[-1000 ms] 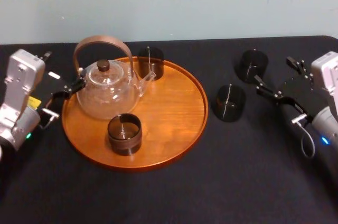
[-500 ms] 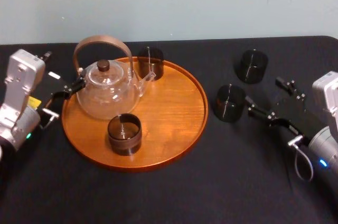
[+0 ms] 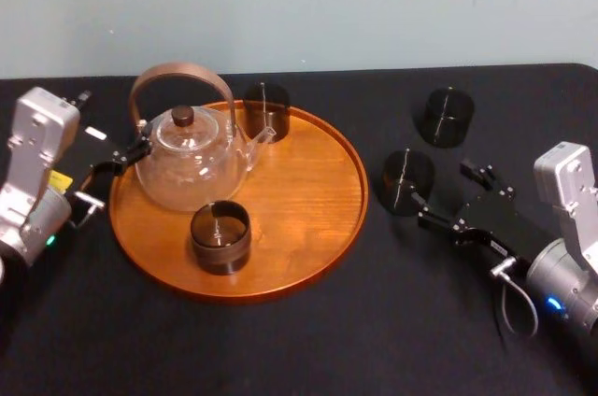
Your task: Pick up the glass from the table and place it on the tray.
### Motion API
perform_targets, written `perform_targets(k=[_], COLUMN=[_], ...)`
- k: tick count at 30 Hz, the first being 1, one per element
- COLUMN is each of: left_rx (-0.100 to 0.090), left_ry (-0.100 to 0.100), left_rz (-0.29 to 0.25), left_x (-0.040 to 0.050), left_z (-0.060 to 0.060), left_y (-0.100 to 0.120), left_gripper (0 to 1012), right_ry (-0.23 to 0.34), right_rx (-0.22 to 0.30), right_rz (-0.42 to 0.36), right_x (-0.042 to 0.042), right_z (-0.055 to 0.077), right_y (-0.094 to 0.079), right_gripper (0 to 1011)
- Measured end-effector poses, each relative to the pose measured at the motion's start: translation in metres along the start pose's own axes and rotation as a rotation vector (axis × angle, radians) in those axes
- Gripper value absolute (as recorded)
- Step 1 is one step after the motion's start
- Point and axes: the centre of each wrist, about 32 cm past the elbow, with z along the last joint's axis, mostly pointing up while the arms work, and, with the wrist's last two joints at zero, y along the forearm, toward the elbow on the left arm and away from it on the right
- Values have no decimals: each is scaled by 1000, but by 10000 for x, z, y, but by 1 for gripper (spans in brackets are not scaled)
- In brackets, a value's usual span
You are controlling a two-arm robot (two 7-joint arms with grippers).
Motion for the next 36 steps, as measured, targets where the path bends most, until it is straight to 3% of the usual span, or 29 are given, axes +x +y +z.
perform_targets(k=[15,36], left_rx=[0,0], left_ry=[0,0], left_rz=[0,0], left_x=[0,0], left_z=[0,0], left_y=[0,0], left_gripper=[1010,1010], right_ry=[30,26], right_rx=[-37,-46], right_rz=[9,19], right_x=[34,130], right_z=[-109,-134], right_y=[90,368], right_gripper=[1002,1003])
